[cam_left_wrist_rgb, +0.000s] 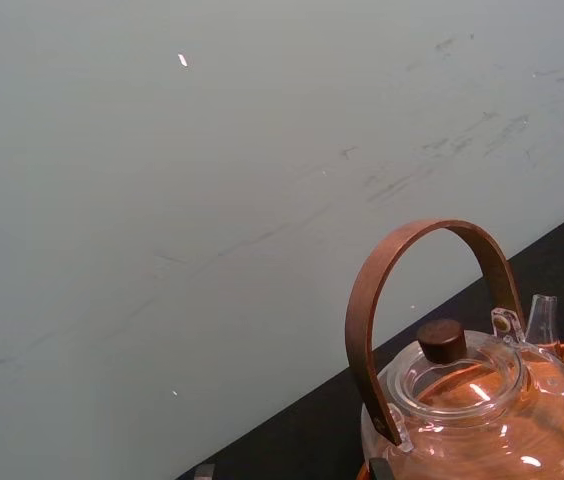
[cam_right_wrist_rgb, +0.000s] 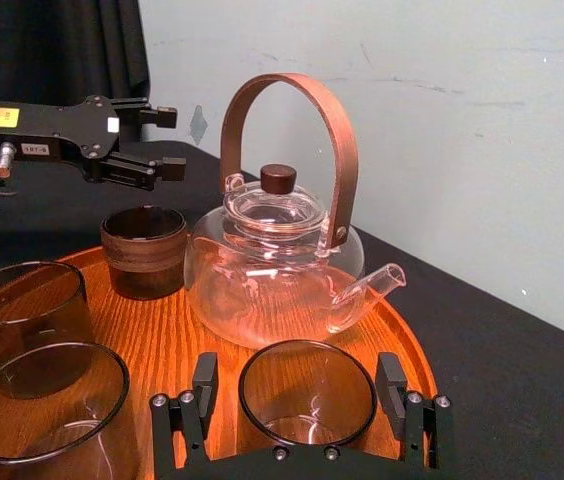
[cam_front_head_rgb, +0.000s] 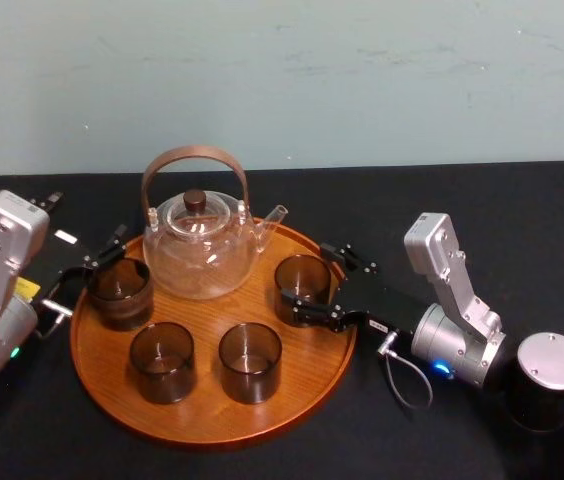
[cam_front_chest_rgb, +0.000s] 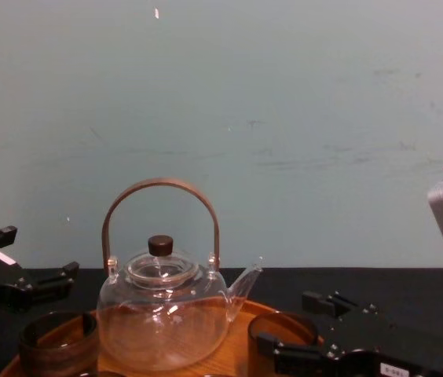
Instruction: Pick up the glass from the table and place it on the tray.
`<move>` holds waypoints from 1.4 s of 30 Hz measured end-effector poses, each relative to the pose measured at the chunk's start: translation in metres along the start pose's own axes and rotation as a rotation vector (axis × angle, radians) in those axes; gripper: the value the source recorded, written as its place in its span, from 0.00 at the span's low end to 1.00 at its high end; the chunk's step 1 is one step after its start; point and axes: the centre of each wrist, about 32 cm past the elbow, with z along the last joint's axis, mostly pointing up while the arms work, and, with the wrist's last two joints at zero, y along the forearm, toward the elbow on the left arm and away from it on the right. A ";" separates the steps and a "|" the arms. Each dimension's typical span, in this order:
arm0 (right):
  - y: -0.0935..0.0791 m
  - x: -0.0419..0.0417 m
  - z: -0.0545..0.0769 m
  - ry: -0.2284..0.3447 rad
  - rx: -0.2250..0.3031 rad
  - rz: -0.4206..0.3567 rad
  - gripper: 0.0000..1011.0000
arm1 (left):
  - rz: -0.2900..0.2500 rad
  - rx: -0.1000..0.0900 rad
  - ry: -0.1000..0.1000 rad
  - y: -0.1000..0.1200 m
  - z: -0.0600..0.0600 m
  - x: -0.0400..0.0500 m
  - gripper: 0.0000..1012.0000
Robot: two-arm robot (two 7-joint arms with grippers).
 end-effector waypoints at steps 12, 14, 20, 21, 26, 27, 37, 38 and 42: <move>-0.005 0.0015 0.003 -0.003 0.040 -0.003 0.99 | 0.000 0.000 0.000 0.000 0.000 0.0000 0.99; -0.006 0.0019 0.006 -0.011 0.051 -0.008 0.99 | 0.000 0.000 0.000 0.000 0.000 0.0000 0.99; -0.012 0.0030 0.013 -0.028 0.082 -0.023 0.99 | 0.000 0.000 0.000 0.000 0.000 0.0000 0.99; -0.013 0.0031 0.014 -0.030 0.086 -0.025 0.99 | 0.000 0.000 0.000 0.000 0.000 0.0000 0.99; -0.023 0.0030 0.022 -0.045 0.123 -0.053 0.99 | 0.000 0.000 0.000 0.000 0.000 0.0000 0.99; -0.025 0.0029 0.024 -0.048 0.129 -0.059 0.99 | 0.000 0.000 0.000 0.000 0.000 0.0000 0.99; -0.056 -0.0004 0.025 -0.077 0.151 -0.174 0.99 | 0.000 0.000 0.000 0.000 0.000 0.0000 0.99; -0.059 -0.0005 0.025 -0.076 0.151 -0.186 0.99 | 0.000 0.000 0.000 0.000 0.000 0.0000 0.99; -0.075 -0.0008 0.019 -0.068 0.147 -0.248 0.99 | 0.000 0.000 0.000 0.000 0.000 0.0000 0.99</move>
